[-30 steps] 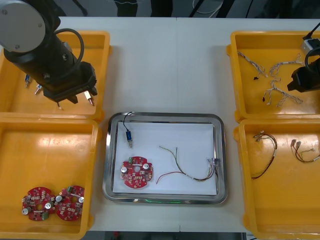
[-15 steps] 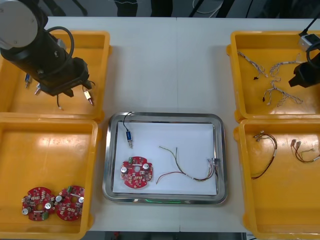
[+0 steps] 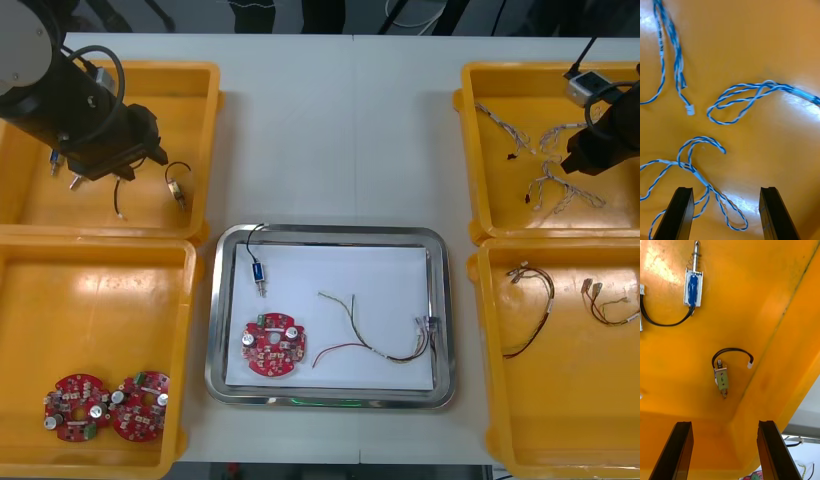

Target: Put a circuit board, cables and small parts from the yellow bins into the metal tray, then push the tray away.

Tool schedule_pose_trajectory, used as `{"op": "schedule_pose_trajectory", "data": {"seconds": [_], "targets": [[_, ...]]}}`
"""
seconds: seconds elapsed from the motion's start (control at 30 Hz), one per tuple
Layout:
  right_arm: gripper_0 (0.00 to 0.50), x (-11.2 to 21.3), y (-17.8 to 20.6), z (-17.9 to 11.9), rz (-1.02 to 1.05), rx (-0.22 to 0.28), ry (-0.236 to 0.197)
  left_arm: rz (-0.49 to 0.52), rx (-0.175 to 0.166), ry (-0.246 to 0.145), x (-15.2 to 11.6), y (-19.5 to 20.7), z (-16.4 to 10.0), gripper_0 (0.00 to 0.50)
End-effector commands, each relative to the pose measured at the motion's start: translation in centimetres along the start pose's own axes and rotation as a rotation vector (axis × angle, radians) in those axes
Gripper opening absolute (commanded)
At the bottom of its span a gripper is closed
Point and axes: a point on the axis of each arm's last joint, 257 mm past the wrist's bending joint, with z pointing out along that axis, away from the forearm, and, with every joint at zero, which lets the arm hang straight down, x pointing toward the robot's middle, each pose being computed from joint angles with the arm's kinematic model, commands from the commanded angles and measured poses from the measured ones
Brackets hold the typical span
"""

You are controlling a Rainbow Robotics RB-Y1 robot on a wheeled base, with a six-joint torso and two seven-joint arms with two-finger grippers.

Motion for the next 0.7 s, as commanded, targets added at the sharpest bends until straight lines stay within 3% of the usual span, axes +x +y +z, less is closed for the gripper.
{"op": "schedule_pose_trajectory", "data": {"seconds": [0.03, 0.27, 0.6, 0.7], "targets": [[0.500, -3.1, 1.9, -0.5, -0.114, -0.008, -0.031, 0.027, 0.031, -0.104, -4.2, -0.4, -3.0, 0.500], [0.500, -2.3, 2.8, 0.4, -0.139, -0.026, -0.016, 0.054, 0.047, -0.095, -4.5, 0.0, -2.1, 0.500], [0.500, -1.4, 1.4, 1.4, -0.133, 0.007, -0.039, 0.046, 0.068, -0.049, -3.6, 0.2, -0.9, 0.500], [0.500, -1.3, 1.5, 1.4, -0.133, 0.006, -0.038, 0.056, 0.067, -0.053, -3.6, 0.0, -0.3, 0.500]]}}
